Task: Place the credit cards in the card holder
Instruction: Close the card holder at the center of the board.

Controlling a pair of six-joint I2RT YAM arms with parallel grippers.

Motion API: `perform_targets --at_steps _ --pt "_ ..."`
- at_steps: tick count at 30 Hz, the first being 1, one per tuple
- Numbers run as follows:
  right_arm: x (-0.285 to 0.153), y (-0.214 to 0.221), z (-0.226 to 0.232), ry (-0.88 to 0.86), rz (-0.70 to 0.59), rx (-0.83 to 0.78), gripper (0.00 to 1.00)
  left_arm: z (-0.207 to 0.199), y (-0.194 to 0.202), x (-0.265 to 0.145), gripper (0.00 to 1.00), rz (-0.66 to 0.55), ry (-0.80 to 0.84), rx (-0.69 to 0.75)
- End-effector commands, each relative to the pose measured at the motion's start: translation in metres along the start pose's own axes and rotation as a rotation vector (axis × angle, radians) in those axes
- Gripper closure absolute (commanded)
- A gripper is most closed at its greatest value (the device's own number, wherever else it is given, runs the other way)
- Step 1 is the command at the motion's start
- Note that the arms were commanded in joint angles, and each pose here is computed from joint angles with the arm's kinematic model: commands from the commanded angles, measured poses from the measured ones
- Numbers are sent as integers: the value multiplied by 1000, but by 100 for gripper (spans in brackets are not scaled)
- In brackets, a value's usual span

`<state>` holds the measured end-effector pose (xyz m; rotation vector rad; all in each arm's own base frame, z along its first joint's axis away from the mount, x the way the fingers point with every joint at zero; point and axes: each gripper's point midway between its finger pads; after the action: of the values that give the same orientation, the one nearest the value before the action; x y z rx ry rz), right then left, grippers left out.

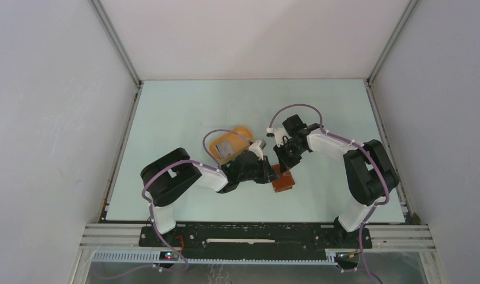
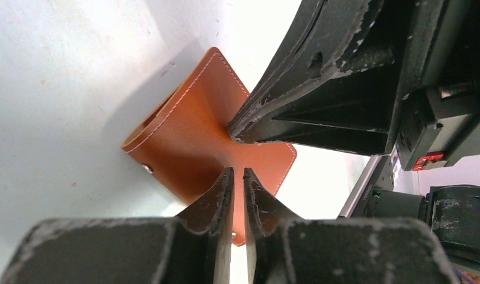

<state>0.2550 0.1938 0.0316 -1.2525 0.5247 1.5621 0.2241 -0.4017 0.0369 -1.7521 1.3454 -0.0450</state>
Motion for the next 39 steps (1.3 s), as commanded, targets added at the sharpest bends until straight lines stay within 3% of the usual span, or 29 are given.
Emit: perform_targets --at_steps 1,20,26,30,39 --pt "-5 26 -2 -38 83 14 100 2 -2 -2 85 -19 2 -9" --pt "-48 0 32 -314 -34 -7 59 0 -1 1 85 -13 17 -17" --pt "-66 -2 32 -312 -85 -79 57 -1 -1 1 85 -12 22 -18" --pt "-74 6 23 -215 -115 -178 59 -1 -1 1 85 -12 23 -18" --pt "-47 14 5 -1 -58 -200 60 -1 0 2 84 -9 24 -22"
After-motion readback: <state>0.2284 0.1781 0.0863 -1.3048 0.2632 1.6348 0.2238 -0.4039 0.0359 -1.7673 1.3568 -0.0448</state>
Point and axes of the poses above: each gripper's point midway between its finger pads, its own x axis out along the fingers, its own z axis along the line the jaws close on, y = z × x, and after that the axes turned 12 degrees about x, right-handed
